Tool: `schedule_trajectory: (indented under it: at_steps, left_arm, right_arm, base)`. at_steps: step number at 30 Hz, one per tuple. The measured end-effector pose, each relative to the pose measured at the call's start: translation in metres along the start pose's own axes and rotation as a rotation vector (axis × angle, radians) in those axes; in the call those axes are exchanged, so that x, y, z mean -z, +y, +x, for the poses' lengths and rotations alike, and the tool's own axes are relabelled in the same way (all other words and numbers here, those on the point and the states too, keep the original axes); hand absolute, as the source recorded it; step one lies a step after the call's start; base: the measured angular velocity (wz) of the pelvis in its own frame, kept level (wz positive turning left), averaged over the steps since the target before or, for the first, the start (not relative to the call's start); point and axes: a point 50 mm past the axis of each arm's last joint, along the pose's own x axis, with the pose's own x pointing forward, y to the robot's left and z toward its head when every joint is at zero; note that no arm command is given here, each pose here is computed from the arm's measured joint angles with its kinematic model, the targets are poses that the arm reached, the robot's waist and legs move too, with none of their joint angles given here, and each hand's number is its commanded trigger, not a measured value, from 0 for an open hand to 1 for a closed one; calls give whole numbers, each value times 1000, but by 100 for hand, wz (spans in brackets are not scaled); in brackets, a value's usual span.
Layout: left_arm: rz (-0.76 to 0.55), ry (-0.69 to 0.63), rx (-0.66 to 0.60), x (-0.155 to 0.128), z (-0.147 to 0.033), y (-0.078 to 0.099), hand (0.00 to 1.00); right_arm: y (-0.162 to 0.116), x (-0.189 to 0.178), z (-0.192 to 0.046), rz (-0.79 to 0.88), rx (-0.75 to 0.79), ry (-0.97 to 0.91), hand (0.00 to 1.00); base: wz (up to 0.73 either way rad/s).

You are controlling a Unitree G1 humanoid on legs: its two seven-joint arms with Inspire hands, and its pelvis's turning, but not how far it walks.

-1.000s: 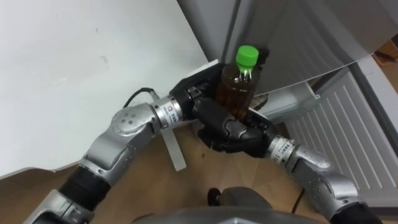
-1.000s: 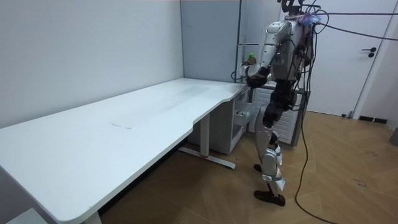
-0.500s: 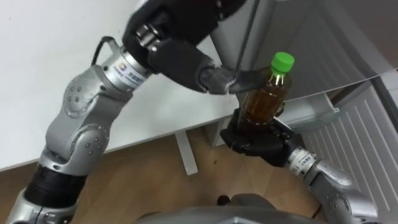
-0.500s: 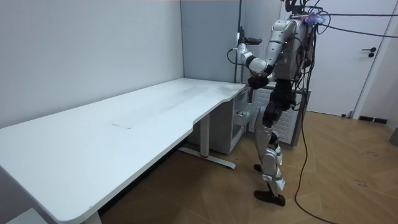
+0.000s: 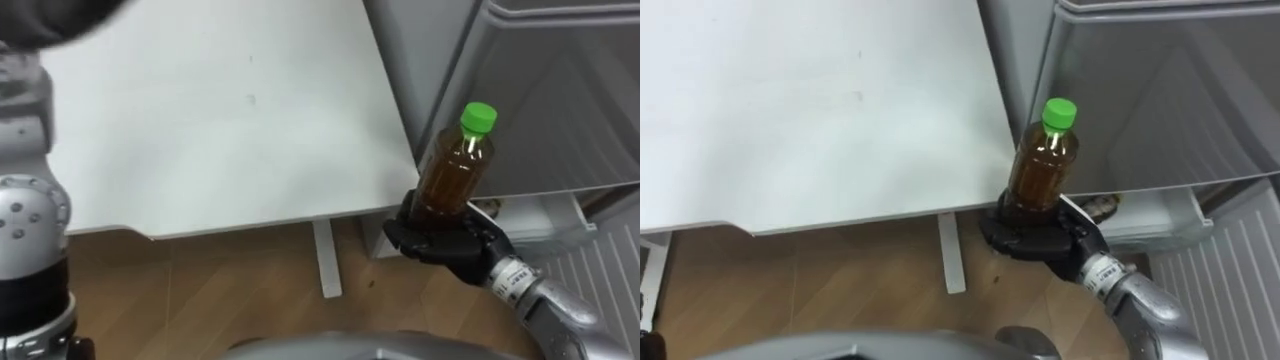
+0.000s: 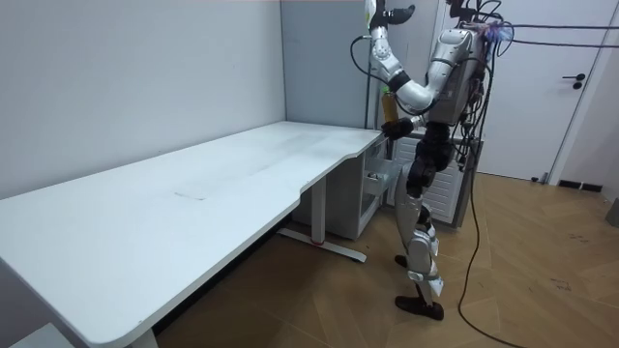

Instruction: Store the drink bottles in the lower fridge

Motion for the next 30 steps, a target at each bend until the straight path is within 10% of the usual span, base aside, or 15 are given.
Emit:
schedule_trajectory:
  at_steps: [7,13,16,22,24,30]
  left_arm:
    - [252,-175,-235,-58,-8,13,0]
    - [621,-233,-760,-109,-55,20,0]
    - [718,-272,-1097,-133,-94,32,0]
    - [715,-279,-1884,-166,-228,42,0]
    - [708,-225,-2171,-167,-282,28,0]
    - [714,73,-2613,-148,-364,-26,0]
  right_arm:
    - [-4,6,-19,28,103,-19,100]
    - [-3,13,-39,24,197,-8,100]
    - [-2,9,-42,-4,224,4,100]
    - [-4,-9,-47,-64,249,43,100]
    - [-3,-11,-46,-58,267,50,100]
    - [1,-7,-39,31,294,49,100]
  base:
    - [11]
    - [17]
    - [6]
    - [8]
    - [6]
    - [0]
